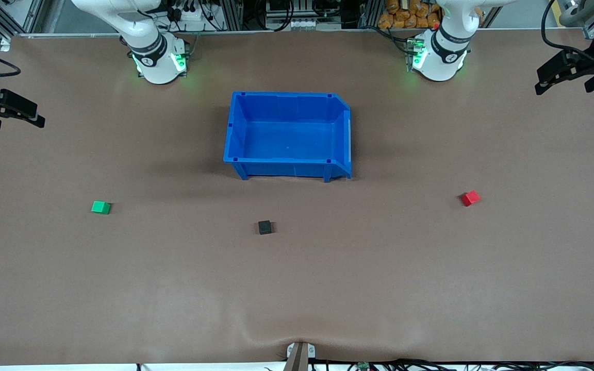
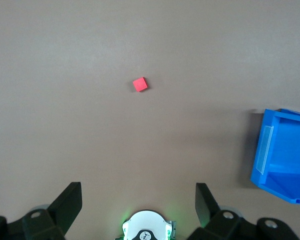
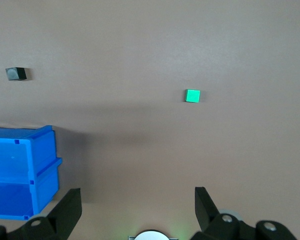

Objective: Attach green and red cubes to black cube
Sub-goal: 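Move the right gripper toward the green cube while the left gripper reaches the red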

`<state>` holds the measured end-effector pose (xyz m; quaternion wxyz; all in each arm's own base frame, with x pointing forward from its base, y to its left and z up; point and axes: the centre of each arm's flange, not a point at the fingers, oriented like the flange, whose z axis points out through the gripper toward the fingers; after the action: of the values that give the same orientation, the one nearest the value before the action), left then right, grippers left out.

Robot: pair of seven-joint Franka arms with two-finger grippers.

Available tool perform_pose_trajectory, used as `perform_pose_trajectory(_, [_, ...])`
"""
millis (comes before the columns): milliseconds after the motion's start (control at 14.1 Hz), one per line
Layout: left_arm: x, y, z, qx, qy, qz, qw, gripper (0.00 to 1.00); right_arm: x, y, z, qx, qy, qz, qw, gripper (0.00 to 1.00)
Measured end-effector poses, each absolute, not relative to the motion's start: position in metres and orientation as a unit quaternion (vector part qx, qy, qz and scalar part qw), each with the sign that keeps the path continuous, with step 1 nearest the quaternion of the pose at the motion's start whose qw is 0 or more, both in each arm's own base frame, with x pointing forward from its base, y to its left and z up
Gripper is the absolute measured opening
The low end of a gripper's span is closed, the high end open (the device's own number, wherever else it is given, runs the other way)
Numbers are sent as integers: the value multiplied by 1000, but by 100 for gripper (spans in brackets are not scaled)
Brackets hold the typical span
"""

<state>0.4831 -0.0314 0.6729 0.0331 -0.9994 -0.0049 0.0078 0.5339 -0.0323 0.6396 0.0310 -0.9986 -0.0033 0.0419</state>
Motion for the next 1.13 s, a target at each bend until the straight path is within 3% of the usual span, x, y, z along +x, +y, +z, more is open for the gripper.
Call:
perform_pose_trajectory(567, [483, -34, 676, -999, -2, 5, 33, 100, 536, -34, 638, -999, -2, 39, 29, 100])
perform_pose_trajectory(1133, [479, -60, 668, -999, 22, 25, 39, 100, 558, -28, 613, -999, -7, 39, 26, 100])
